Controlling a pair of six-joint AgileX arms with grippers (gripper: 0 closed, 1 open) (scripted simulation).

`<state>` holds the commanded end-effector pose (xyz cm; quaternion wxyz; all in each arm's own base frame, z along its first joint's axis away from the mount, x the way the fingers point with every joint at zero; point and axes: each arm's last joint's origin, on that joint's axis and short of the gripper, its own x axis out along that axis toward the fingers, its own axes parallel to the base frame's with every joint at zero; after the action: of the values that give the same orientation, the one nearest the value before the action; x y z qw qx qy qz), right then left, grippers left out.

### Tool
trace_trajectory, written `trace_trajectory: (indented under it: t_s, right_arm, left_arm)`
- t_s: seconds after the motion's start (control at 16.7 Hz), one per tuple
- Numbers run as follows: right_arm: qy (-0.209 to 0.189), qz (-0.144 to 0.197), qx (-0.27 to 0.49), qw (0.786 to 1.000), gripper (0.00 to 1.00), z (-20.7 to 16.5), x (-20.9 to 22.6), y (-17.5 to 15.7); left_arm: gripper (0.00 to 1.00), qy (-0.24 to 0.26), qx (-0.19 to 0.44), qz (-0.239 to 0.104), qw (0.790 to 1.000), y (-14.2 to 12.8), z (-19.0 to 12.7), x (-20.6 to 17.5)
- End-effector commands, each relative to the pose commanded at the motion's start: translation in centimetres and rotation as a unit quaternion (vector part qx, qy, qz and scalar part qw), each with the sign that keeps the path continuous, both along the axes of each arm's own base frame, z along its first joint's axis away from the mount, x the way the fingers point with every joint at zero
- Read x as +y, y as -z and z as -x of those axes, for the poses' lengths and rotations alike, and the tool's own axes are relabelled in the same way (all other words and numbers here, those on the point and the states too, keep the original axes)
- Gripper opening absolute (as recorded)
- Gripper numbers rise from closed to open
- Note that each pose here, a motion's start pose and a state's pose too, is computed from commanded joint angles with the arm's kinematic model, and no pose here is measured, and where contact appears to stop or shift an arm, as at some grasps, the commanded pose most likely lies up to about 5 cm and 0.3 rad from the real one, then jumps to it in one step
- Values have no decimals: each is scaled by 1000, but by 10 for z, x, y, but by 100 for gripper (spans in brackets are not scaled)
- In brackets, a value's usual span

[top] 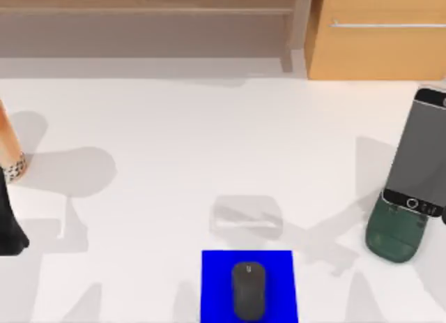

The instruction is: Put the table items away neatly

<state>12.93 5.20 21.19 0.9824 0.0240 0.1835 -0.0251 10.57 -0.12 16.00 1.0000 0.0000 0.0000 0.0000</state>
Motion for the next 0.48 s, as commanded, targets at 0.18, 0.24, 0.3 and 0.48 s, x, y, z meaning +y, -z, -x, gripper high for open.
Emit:
trace_trajectory:
  t_s: [0.18,0.24,0.3,0.48]
  right_arm:
    - [-17,-7,-83,996,100,13,-28,15]
    - [-20,-4,-107,994,100,17,-35,21]
    - [-22,2,-129,991,100,19,-40,28]
    - [-25,19,-171,985,100,23,-50,46]
  left_arm:
    - [100,0,0,0,1000,0,0,0]
    - [100,0,0,0,1000,0,0,0]
    - [100,0,0,0,1000,0,0,0]
    - [100,0,0,0,1000,0,0,0]
